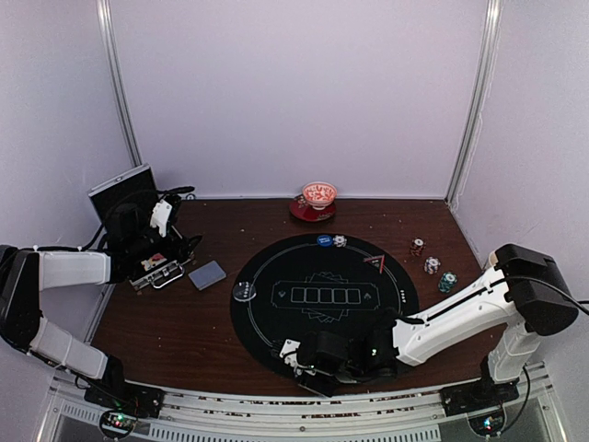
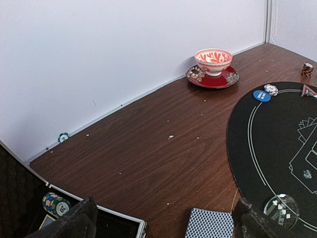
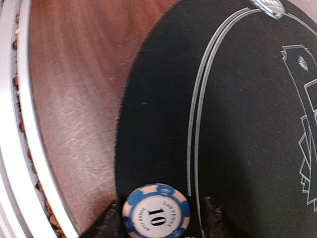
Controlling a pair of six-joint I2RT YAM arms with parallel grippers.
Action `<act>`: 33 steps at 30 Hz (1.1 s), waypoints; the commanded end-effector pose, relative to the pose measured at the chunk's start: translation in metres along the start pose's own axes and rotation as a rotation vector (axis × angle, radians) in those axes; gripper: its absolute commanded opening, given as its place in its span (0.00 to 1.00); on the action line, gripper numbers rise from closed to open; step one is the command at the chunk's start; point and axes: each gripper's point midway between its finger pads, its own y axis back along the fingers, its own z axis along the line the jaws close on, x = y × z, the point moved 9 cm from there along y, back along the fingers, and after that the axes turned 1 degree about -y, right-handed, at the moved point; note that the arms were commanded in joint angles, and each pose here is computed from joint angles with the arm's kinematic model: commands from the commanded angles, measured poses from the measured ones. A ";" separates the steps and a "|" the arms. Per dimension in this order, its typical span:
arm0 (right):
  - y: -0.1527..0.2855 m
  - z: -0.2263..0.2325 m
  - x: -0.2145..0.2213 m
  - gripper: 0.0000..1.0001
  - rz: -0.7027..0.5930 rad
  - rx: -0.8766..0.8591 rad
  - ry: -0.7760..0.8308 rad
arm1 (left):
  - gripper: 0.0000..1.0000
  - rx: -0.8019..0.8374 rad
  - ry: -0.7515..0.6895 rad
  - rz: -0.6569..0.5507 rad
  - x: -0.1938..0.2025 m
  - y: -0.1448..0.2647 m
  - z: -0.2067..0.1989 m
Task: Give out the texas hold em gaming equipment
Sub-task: Place the poker chips pile in the big blind area, then pick up the pile of poker chips from the pile of poker chips.
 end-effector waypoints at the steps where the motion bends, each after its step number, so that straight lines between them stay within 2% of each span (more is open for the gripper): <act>1: -0.004 -0.014 0.006 0.60 0.024 0.120 -0.002 | 0.98 -0.017 -0.027 -0.042 -0.012 -0.001 0.004; 10: 0.014 -0.018 -0.005 0.73 -0.043 0.116 -0.027 | 0.98 -0.019 -0.025 -0.041 -0.011 -0.002 0.005; 15: 0.039 -0.028 -0.021 0.92 -0.144 0.123 -0.094 | 0.98 -0.024 -0.026 -0.041 -0.012 -0.001 0.005; 19: 0.064 -0.071 -0.034 1.00 -0.226 0.232 -0.268 | 0.98 -0.025 -0.026 -0.044 -0.013 0.000 0.005; 23: 0.094 -0.132 -0.039 1.00 -0.290 0.354 -0.510 | 0.98 -0.023 -0.028 -0.049 -0.014 0.001 0.004; 27: 0.123 -0.200 -0.024 1.00 -0.312 0.491 -0.801 | 0.98 -0.022 -0.027 -0.052 -0.015 0.002 0.004; 33: 0.146 -0.262 0.016 1.00 -0.312 0.709 -1.027 | 0.98 -0.023 -0.027 -0.063 -0.018 0.006 0.004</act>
